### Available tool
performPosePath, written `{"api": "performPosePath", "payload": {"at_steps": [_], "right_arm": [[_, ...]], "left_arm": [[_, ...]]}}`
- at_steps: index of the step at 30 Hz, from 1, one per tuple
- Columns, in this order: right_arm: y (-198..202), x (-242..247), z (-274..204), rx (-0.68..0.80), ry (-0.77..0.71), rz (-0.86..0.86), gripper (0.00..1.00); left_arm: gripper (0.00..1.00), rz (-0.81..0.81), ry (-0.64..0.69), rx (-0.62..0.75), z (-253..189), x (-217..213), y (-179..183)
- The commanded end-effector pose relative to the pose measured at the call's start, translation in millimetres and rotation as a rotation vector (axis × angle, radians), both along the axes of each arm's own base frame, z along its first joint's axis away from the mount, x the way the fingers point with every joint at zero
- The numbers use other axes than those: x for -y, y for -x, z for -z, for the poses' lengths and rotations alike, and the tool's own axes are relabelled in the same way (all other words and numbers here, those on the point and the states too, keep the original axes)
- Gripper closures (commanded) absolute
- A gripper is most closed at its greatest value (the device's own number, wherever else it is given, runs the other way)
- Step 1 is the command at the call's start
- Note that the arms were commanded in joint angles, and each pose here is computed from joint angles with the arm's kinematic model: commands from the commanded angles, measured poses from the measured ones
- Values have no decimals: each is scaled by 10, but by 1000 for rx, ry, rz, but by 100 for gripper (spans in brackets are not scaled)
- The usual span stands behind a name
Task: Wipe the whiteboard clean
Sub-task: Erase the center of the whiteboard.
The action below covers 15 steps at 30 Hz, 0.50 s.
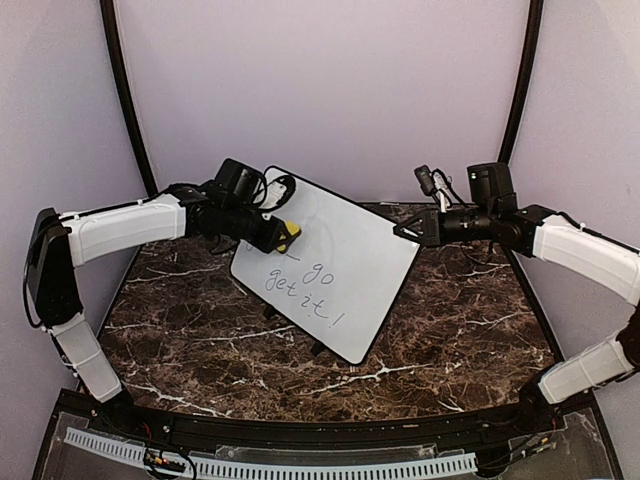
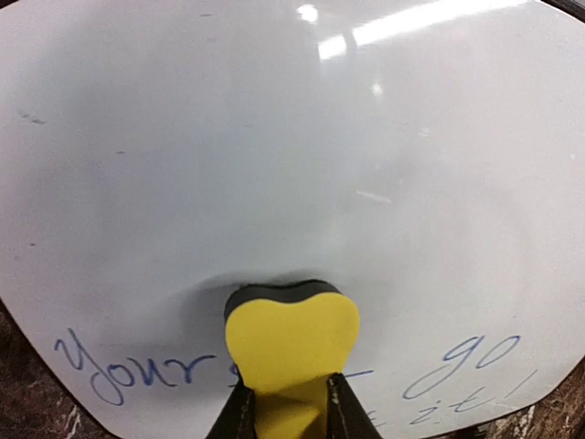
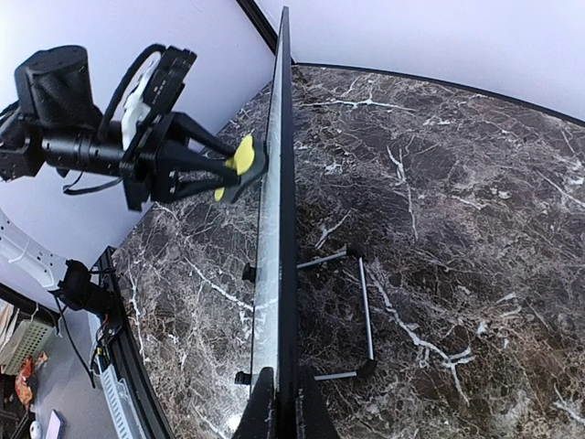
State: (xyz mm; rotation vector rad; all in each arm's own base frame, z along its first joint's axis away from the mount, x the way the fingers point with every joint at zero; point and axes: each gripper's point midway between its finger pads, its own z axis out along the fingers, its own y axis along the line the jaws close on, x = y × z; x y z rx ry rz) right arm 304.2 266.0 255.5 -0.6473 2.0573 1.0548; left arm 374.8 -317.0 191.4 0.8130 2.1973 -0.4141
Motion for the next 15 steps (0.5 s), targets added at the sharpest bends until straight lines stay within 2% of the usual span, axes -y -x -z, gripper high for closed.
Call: {"api": "performPosePath", "payload": {"at_steps": [1,8,15], "right_arm": [[198,-84,-168,117,32,-117,100],[186,65,-290,146,44,-83,100],[172,238,-310,184,52,-65,100]], "left_arm": [[89,-121,-38,71,-211,-477,-269],[89,-192,-50,133,-405,-784,-378],[89,-211,-33,146,-448,-946,-228]]}}
